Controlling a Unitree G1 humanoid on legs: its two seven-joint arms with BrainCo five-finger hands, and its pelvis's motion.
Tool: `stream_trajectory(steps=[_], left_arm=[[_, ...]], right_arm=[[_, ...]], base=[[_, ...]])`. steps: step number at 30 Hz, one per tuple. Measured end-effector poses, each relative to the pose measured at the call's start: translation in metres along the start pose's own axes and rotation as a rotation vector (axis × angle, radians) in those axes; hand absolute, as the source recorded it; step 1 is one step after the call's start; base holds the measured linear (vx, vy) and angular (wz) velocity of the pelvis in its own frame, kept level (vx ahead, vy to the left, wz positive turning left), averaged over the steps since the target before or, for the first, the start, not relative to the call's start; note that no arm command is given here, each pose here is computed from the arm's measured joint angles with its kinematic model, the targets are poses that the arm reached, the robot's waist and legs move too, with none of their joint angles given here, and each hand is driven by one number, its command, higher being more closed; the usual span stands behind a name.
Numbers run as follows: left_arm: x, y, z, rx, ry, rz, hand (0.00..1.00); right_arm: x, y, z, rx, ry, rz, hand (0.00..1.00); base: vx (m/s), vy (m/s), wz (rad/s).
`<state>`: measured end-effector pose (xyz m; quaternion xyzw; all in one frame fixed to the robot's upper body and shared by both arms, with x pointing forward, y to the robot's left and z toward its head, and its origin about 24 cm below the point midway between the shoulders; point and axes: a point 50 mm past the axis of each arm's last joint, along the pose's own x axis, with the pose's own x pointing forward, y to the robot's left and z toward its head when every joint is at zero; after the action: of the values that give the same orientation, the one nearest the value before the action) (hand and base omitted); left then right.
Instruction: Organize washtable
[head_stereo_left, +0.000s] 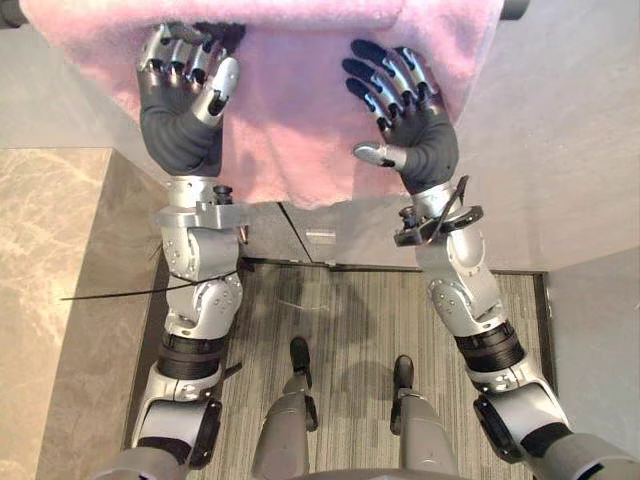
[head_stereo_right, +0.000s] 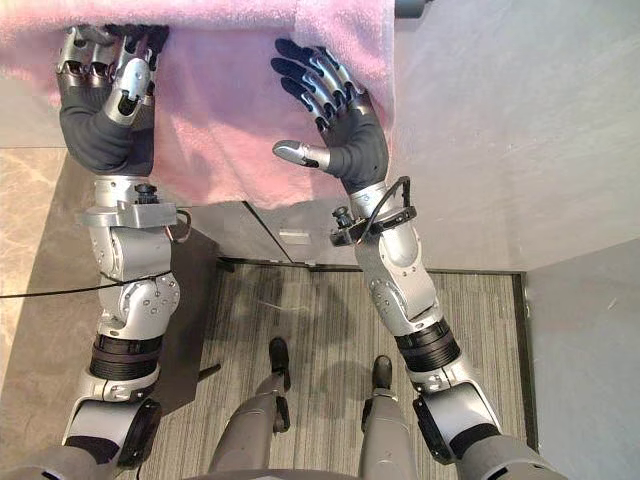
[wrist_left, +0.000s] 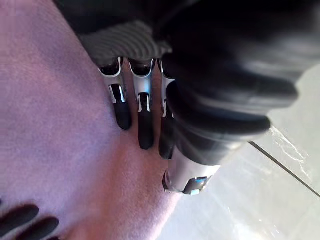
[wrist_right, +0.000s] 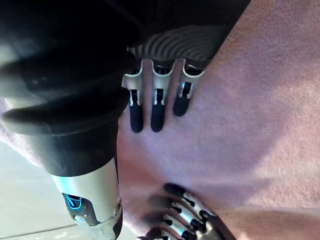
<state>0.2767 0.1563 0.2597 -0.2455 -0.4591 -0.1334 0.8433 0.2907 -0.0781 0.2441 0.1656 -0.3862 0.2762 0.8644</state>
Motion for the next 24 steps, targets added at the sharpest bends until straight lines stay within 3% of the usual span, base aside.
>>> stream_trajectory(steps=[6,13,19,24], left_arm=[[-0.016,0.015,-0.002,0.045,0.029,0.073,0.00],[-0.057,0.034,-0.022,0.101,0.181,0.194,0.00],[-0.149,0.076,-0.053,0.273,0.573,0.370,0.00],[-0.272,0.090,-0.065,0.322,1.033,0.540,0.00]], right_arm=[[-0.016,0.006,-0.015,0.058,0.047,-0.014,0.00],[-0.072,0.016,-0.054,0.152,0.258,-0.057,0.00],[-0.164,0.010,-0.091,0.217,0.599,-0.181,0.00],[-0.269,-0.007,-0.092,0.192,0.891,-0.405,0.00]], base=[[0.04,-0.019,-0.05],[0.07,-0.016,-0.04],[0.06,-0.014,-0.03],[0.02,-0.008,0.39]])
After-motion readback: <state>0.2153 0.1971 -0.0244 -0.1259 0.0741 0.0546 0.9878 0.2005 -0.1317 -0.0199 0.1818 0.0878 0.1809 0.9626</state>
